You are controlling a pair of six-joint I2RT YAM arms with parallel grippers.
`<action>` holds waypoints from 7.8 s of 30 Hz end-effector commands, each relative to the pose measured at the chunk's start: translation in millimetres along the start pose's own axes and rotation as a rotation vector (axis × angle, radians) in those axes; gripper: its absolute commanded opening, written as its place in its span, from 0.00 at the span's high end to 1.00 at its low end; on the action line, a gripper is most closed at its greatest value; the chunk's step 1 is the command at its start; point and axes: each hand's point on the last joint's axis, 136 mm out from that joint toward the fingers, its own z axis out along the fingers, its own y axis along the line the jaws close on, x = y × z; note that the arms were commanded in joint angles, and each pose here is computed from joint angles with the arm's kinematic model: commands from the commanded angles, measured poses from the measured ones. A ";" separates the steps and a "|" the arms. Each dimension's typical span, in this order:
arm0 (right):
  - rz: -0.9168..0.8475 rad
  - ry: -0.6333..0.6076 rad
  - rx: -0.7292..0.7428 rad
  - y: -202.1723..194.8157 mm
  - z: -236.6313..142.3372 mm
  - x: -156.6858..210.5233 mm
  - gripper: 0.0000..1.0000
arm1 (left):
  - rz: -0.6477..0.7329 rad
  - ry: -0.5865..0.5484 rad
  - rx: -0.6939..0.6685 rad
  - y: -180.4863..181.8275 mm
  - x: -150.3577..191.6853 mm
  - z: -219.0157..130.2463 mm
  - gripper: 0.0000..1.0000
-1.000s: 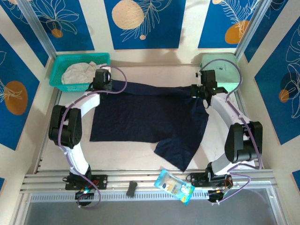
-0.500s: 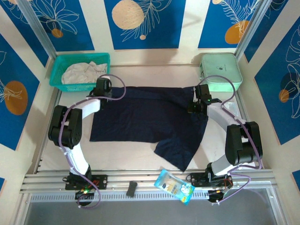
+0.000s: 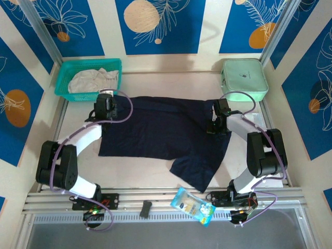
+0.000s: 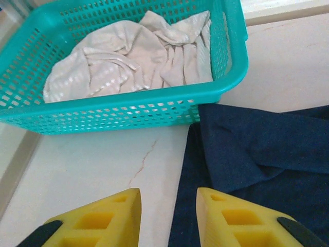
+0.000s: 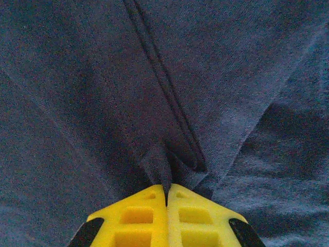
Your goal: Fold and stack the t-shirts
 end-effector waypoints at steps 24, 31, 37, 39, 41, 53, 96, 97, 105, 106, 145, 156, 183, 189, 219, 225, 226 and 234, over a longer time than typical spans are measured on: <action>-0.098 -0.033 -0.204 47.3 -19.3 -112.6 0.47 | -0.269 0.240 0.048 7.9 61.8 -62.7 0.63; -0.118 0.022 -0.242 51.9 18.0 -131.2 0.50 | -0.264 0.254 0.058 6.0 63.6 -64.4 0.65; -0.101 0.070 -0.248 48.4 42.7 -134.3 0.53 | -0.257 0.267 0.064 3.2 63.3 -61.2 0.67; -0.100 0.077 -0.252 48.8 46.4 -133.9 0.53 | -0.255 0.272 0.065 2.2 63.3 -59.7 0.68; -0.096 0.083 -0.259 49.3 48.4 -132.5 0.54 | -0.256 0.276 0.068 1.0 63.5 -58.5 0.68; -0.087 0.101 -0.285 52.3 55.0 -131.3 0.57 | -0.259 0.291 0.083 -4.3 65.4 -54.8 0.71; -0.065 0.109 -0.257 132.9 -14.9 -67.9 1.00 | -0.262 0.302 0.108 -10.4 77.8 -52.7 0.73; -0.071 0.124 -0.243 135.6 -10.8 -62.5 1.00 | -0.261 0.305 0.108 -10.8 78.9 -52.2 0.74; -0.100 0.181 -0.150 148.8 0.7 -35.9 0.87 | -0.258 0.310 0.119 -13.5 82.1 -50.9 0.74; -0.102 0.184 -0.140 149.0 0.2 -34.1 0.84 | -0.256 0.313 0.123 -14.6 83.2 -50.6 0.74; 0.314 0.354 0.158 -69.8 9.8 38.1 0.91 | -0.370 0.538 -0.034 26.0 109.0 -79.8 0.67; 0.404 0.328 0.185 -118.9 14.2 15.2 0.94 | -0.433 0.650 -0.024 29.8 137.6 -104.6 0.64; 0.236 0.028 0.034 -47.8 -87.7 -28.3 0.68 | -0.468 1.055 0.061 -16.3 237.3 -149.9 0.68; 0.225 0.004 0.020 -43.9 -97.1 -29.2 0.68 | -0.464 1.047 0.065 -22.9 239.2 -147.5 0.64; -0.549 -0.780 -0.439 92.2 -285.5 -14.5 0.40 | -0.380 0.933 0.197 -72.5 210.5 -76.3 1.00; -1.125 -0.692 -0.304 93.4 -258.6 54.3 0.39 | -0.358 0.882 0.233 -68.9 187.8 -83.7 1.00; -1.194 -0.646 -0.258 87.4 -250.4 64.0 0.38 | -0.351 0.873 0.234 -67.3 183.6 -84.7 1.00; -1.554 -0.220 -0.196 37.5 -186.1 146.5 0.36 | -0.317 0.800 0.249 -58.3 156.2 -92.3 1.00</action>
